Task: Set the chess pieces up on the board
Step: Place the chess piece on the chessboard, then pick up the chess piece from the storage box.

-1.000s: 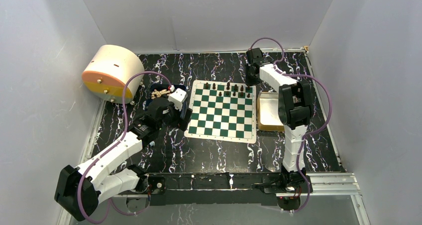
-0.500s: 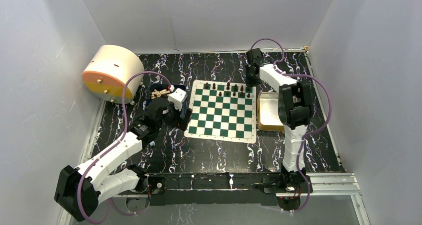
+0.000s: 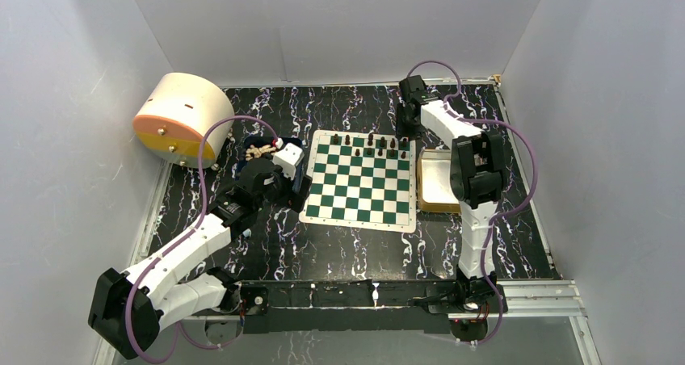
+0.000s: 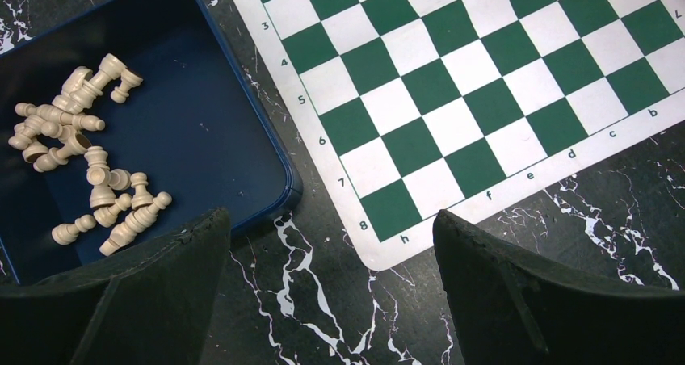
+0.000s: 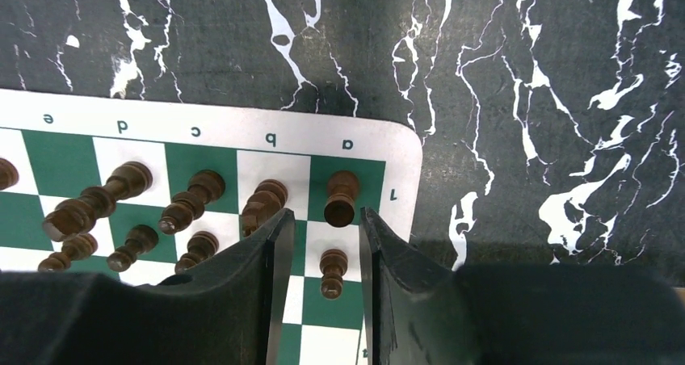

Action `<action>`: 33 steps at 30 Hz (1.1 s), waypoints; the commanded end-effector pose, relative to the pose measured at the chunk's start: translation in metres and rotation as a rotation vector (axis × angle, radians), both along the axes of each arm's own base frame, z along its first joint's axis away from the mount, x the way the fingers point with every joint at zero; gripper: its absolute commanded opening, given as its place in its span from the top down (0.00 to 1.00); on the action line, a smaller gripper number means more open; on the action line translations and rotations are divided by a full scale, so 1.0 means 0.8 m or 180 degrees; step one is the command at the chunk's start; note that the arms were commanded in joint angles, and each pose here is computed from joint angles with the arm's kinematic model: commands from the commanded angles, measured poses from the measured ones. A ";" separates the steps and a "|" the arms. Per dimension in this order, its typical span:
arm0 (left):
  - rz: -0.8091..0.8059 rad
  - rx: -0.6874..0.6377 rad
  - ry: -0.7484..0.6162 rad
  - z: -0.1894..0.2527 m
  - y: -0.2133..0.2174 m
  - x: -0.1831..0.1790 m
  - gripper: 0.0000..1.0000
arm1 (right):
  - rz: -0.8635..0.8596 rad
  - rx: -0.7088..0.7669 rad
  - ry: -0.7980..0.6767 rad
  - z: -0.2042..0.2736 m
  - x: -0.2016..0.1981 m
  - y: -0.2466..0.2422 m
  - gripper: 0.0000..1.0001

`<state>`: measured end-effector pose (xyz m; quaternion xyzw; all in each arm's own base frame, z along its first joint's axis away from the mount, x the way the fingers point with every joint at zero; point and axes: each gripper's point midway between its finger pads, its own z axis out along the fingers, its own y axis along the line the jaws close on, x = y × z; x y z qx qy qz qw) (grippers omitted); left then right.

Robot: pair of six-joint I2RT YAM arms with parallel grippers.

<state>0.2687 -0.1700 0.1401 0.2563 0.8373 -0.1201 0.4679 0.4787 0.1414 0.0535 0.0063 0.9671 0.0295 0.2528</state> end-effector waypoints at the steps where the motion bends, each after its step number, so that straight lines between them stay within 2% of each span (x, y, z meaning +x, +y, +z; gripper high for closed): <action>1: 0.0024 -0.0072 -0.0167 0.022 0.001 0.006 0.08 | -0.0096 0.0058 -0.0266 0.061 0.012 -0.002 0.55; 9: 0.0134 -0.0107 -0.0165 0.025 0.005 0.007 0.07 | -0.0313 -0.0104 -0.0391 0.103 -0.019 -0.039 0.54; 15: 0.0386 -0.0153 -0.0038 0.018 0.010 0.012 0.07 | -0.0607 -0.0381 -0.0531 0.124 -0.056 -0.098 0.55; 20: 0.0728 -0.0297 0.0186 0.013 0.011 0.018 0.07 | -0.0866 -0.0419 -0.0643 0.109 -0.091 -0.142 0.56; 24: 0.0617 -0.0093 0.0387 -0.002 0.008 0.014 0.07 | -0.1044 -0.0490 -0.0630 0.086 -0.107 -0.175 0.56; 33: 0.0585 -0.0181 0.0231 0.010 0.010 0.012 0.08 | -0.1175 -0.0326 -0.0415 0.032 -0.113 -0.220 0.61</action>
